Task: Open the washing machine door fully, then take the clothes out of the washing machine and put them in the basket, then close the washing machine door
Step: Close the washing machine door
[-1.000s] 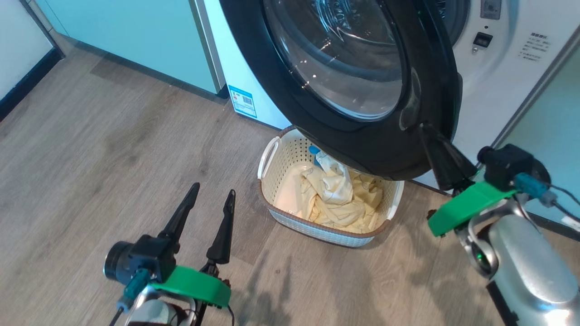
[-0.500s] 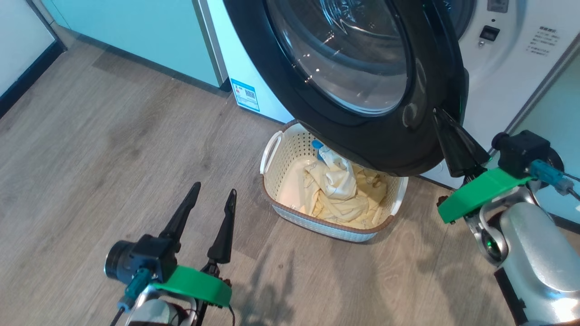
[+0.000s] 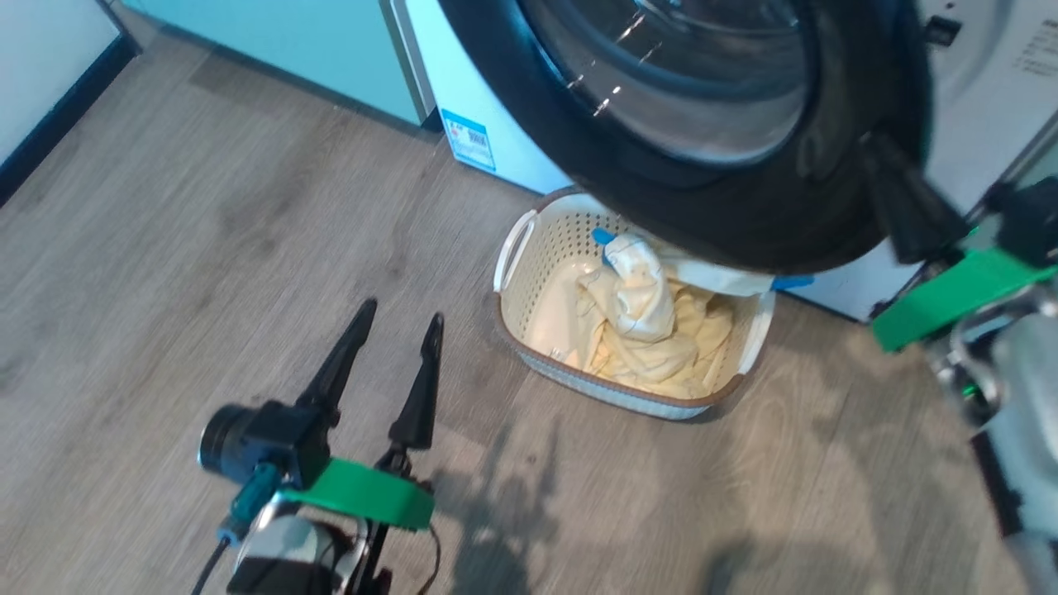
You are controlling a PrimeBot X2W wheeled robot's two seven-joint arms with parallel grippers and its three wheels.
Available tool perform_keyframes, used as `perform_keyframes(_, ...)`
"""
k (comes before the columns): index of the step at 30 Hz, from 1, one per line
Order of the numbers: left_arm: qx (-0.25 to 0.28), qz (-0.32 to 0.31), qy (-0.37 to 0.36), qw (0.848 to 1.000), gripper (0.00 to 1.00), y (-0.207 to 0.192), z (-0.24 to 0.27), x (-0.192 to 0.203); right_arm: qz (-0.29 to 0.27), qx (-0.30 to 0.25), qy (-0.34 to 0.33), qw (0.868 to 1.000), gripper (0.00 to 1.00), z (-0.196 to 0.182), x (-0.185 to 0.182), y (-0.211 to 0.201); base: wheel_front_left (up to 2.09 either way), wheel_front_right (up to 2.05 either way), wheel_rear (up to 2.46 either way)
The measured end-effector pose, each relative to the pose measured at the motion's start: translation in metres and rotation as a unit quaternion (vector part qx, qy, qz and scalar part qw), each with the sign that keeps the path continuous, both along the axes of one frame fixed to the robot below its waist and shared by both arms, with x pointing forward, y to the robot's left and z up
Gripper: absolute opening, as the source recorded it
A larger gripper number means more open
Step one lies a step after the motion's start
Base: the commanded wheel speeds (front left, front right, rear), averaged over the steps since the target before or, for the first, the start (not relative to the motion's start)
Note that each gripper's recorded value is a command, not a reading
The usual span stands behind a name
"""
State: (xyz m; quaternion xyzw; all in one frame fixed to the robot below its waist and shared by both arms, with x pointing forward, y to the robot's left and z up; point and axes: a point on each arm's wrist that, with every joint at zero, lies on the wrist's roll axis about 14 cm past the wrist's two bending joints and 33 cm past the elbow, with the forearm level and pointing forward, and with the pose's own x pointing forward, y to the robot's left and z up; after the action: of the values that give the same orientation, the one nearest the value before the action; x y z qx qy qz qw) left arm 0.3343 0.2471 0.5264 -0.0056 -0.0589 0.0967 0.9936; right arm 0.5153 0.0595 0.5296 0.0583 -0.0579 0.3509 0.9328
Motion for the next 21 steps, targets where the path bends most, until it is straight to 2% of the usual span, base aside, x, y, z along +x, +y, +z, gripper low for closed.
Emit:
perform_keyframes(13,-0.008,-0.010,-0.005,1.000,1.00,-0.007,0.002,0.032,-0.046,-0.006,-0.029,0.999,0.00,0.006,0.080,-0.019,0.00,0.00,0.00)
perform_keyframes(21,-0.012,-0.001,0.007,1.000,1.00,-0.004,-0.005,0.035,-0.050,-0.006,-0.025,0.998,0.00,-0.002,0.100,-0.014,0.00,0.00,0.00)
